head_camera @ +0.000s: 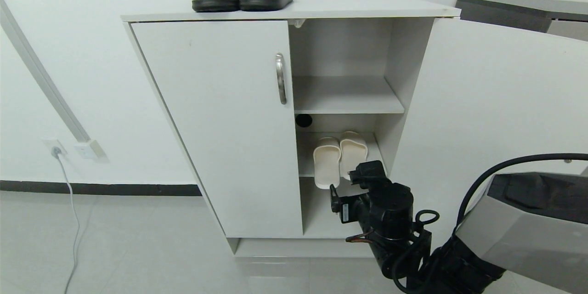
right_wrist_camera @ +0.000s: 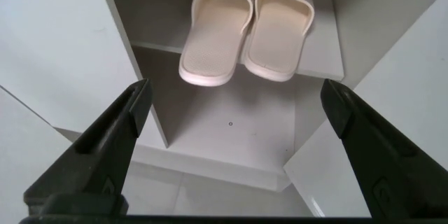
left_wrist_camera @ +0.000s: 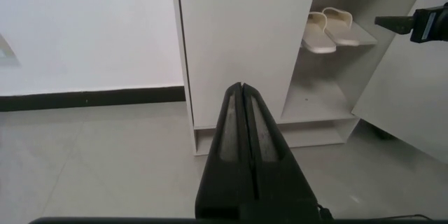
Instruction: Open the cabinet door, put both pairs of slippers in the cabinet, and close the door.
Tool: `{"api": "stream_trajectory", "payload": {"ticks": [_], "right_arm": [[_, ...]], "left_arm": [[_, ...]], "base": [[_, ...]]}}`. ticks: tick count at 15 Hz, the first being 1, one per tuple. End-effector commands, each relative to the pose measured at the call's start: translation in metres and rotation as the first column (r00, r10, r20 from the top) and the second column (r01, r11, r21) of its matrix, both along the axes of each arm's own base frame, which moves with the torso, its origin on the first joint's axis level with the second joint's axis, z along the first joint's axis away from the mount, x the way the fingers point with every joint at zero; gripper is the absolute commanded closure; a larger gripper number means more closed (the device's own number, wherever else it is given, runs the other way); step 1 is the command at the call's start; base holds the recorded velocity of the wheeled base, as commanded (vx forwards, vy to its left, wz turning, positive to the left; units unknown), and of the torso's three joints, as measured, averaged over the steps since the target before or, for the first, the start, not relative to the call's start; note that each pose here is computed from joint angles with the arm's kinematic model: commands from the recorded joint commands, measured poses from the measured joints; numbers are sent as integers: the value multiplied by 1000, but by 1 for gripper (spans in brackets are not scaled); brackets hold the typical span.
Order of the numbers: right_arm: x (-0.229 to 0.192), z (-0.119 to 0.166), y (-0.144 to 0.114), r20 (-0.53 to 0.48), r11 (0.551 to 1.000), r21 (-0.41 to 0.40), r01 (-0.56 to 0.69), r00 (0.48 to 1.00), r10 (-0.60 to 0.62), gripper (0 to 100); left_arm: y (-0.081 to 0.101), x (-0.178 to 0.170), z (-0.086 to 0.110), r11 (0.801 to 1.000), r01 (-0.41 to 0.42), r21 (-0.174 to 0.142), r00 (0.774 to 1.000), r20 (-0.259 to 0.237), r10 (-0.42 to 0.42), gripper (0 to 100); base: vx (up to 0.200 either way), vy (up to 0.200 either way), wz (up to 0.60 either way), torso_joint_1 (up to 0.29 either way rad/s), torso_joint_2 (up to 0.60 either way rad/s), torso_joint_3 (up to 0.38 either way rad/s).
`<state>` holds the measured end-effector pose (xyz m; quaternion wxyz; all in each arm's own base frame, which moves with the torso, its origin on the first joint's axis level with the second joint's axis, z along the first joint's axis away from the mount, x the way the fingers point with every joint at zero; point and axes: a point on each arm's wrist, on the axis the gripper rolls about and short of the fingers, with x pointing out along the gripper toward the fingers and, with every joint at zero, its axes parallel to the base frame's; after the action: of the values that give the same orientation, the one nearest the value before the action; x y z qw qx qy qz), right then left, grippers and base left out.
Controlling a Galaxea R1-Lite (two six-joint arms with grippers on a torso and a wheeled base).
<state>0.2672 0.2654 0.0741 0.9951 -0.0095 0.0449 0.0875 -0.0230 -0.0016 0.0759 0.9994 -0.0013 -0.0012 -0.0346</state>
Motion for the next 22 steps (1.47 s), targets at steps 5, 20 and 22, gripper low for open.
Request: {"api": "stream_trajectory", "payload": {"ticks": [5, 20, 22], "right_arm": [[0, -1, 0, -1, 1000, -1, 0, 1000, 0, 0], [6, -1, -6, 14, 1000, 7, 23, 1000, -23, 0], [10, 2, -9, 30, 999, 21, 36, 999, -37, 0]], "left_arm": [[0, 0, 0, 1000, 0, -2, 1000, -1, 0, 100], [1, 0, 0, 1000, -23, -3, 1000, -1, 23, 100], [1, 0, 0, 1000, -29, -10, 1000, -2, 29, 100]], "base": [[0, 200, 0, 5, 0, 4], [0, 173, 0, 3, 2, 2], [0, 0, 0, 0, 0, 0]]}}
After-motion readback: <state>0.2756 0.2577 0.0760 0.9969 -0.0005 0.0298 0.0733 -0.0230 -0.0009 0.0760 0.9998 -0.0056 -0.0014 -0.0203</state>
